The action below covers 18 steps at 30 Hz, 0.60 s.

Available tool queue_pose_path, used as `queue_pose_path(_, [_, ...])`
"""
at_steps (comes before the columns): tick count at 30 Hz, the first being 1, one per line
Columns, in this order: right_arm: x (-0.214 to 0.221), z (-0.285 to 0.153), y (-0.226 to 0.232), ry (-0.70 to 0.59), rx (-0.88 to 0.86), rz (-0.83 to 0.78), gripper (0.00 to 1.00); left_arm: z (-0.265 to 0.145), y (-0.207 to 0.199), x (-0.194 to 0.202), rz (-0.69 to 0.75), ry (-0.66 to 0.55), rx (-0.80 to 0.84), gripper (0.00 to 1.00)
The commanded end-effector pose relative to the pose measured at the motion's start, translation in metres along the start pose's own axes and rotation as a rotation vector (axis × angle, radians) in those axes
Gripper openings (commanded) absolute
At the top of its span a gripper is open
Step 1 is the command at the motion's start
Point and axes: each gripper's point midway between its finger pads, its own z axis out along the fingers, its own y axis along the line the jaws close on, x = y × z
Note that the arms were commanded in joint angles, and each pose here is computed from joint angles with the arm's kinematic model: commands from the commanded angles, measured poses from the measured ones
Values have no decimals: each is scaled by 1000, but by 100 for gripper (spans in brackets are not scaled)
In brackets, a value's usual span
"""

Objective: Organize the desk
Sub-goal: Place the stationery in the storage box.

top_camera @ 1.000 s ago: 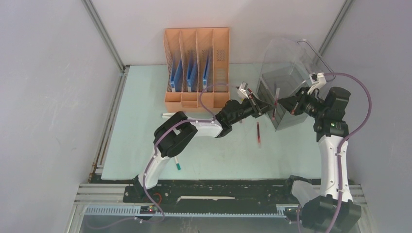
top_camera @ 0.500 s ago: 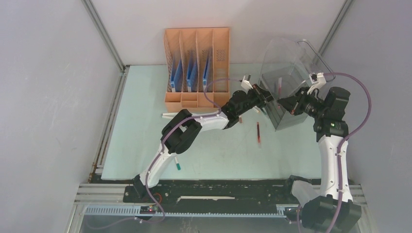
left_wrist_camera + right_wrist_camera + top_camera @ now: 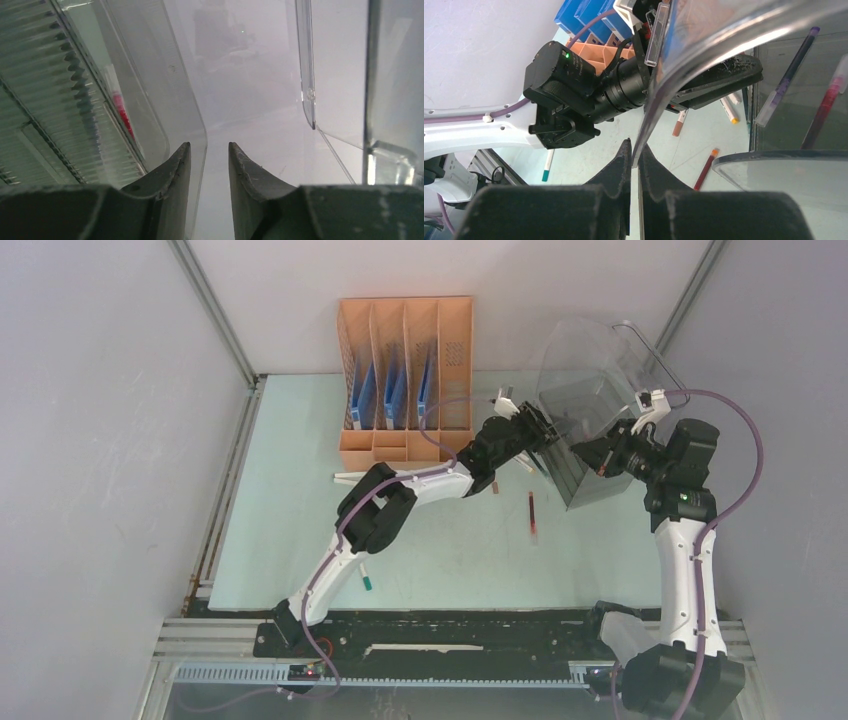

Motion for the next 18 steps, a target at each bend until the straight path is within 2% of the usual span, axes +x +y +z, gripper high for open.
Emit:
queue_pose_path(1, [-22,-9,34,-46,-94,-124,9,5,-14,-8,1,-19,29,36])
queue_pose_path(18, [-22,-9,34,-47,-92,-130,9,-43,-40,-14,185,-41,57,42])
